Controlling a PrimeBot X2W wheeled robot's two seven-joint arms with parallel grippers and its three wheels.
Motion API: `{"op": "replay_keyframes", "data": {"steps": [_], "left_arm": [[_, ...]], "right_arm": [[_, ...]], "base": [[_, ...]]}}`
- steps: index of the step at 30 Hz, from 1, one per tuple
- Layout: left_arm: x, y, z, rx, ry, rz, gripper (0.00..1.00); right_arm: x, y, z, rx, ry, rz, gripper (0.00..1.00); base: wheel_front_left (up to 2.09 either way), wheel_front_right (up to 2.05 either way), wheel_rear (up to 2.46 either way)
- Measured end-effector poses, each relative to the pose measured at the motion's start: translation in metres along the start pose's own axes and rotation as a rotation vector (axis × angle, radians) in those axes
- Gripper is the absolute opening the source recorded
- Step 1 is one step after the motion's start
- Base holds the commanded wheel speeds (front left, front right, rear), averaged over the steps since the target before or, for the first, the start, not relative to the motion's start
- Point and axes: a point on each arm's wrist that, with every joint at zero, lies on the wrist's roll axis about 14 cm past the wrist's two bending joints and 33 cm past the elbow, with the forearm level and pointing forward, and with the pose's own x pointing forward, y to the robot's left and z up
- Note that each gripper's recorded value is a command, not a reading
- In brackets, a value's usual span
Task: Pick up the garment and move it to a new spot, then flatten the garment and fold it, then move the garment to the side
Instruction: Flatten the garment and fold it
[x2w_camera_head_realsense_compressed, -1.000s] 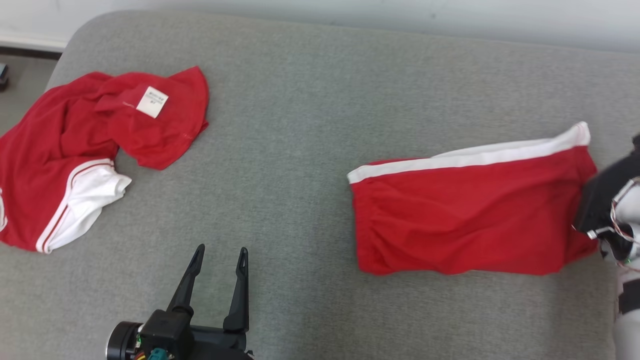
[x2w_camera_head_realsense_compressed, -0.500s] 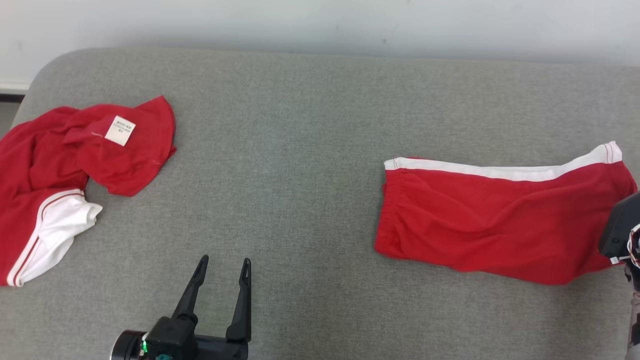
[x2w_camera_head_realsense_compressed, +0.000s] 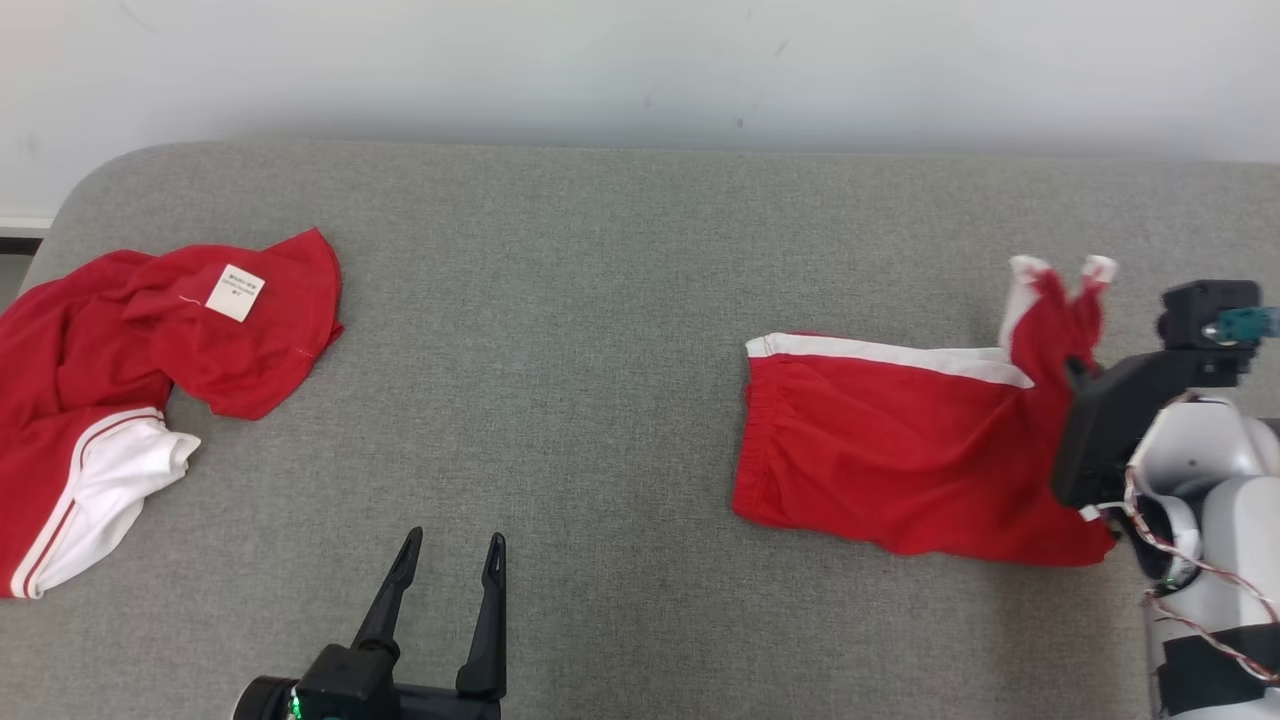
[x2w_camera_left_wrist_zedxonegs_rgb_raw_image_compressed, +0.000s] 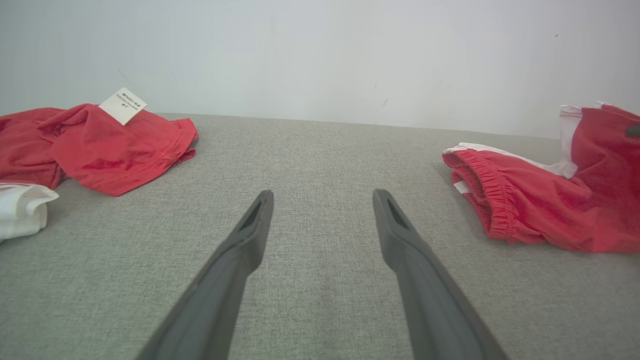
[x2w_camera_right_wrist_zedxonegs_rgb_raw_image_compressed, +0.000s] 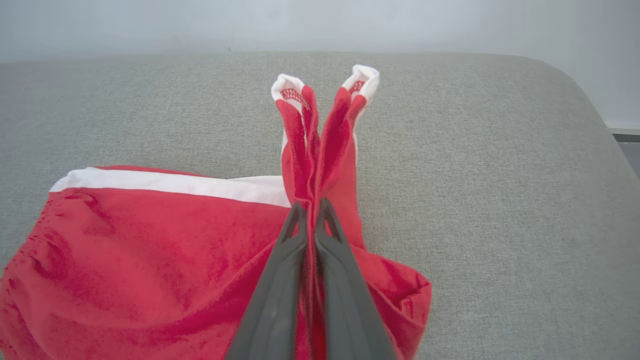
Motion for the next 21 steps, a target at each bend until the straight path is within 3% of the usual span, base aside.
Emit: {"op": "replay_keyframes", "data": {"steps": [10,21], "left_arm": [[-0.004,0.01,-0.001,-0.018,0.002,0.035,1.0],[-0.009,0.02,-0.003,-0.021,0.01,0.071,1.0]], "right_arm": [[0.005,0.084,0.004,-0.055,-0.002,0.216,0.0],[0.017,0.144,-0.008,-0.048,0.015,0.339,0.0]], "base": [[0.0,0.0,0.0],[0.0,0.0,0.0]]}}
